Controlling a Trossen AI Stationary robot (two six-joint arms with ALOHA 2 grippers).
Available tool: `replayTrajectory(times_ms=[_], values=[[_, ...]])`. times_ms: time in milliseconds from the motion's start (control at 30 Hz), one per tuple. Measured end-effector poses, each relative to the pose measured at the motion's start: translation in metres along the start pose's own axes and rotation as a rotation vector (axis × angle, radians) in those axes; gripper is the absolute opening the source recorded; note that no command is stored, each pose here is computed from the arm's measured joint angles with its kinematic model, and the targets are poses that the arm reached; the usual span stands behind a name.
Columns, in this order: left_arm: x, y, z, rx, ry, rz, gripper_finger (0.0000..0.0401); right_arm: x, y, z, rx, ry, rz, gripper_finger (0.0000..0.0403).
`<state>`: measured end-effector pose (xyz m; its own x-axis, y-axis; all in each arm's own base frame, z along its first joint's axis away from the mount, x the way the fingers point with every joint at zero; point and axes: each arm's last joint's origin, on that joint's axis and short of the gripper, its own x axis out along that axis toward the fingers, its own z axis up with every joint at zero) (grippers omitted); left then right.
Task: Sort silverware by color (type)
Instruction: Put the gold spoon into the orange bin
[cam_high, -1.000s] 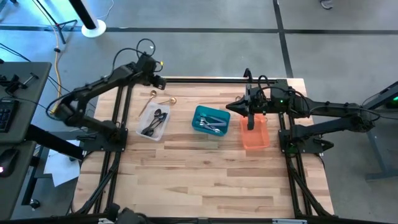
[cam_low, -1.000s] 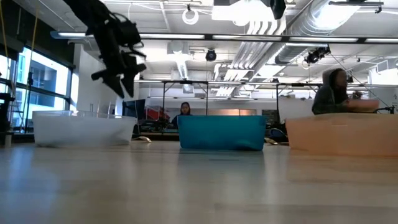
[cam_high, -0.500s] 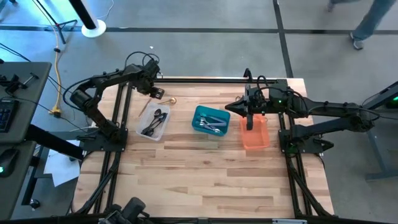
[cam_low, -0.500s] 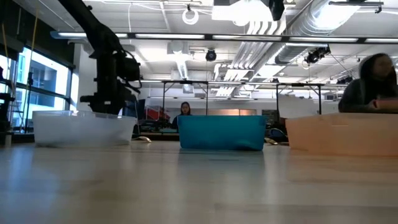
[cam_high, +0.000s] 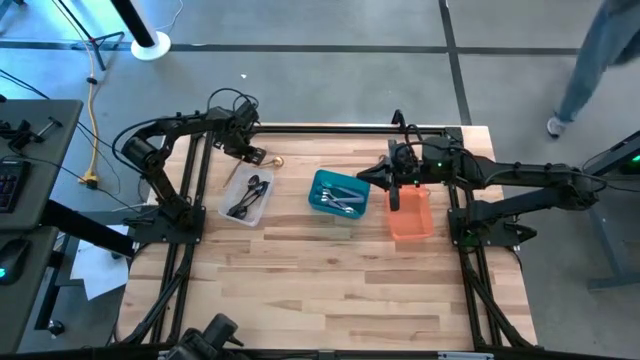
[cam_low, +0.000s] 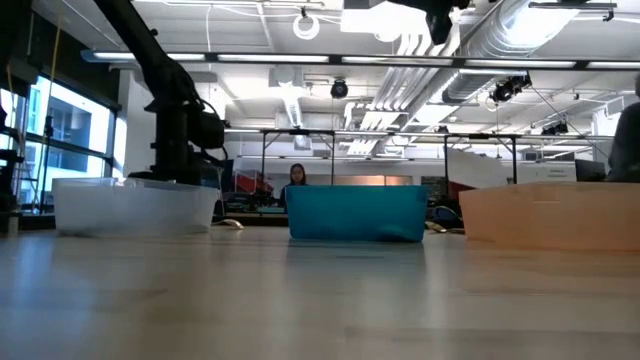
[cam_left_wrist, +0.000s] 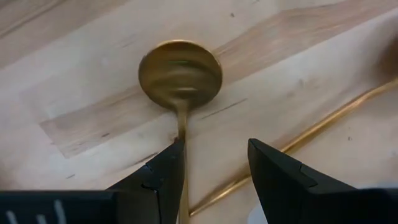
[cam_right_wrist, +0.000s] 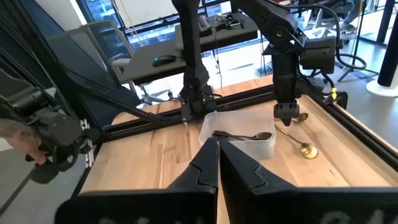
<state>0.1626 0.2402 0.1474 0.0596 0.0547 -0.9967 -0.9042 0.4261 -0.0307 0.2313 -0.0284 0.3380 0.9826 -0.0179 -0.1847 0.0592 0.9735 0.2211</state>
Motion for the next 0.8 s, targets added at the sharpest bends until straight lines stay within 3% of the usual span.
replayTrajectory(times_ms=[533,800], values=[[0.0062,0.0046,0.0030,-0.015,0.008,0.007,0.0162,-0.0007,0.0006,0.0010,0.004,-0.009,0.014,0.0000],[0.0069,0.0058,0.0013,0.016,0.024,0.035,0.0075,-0.0007,0.0006,0.0009,0.004,-0.009,0.014,0.0000]])
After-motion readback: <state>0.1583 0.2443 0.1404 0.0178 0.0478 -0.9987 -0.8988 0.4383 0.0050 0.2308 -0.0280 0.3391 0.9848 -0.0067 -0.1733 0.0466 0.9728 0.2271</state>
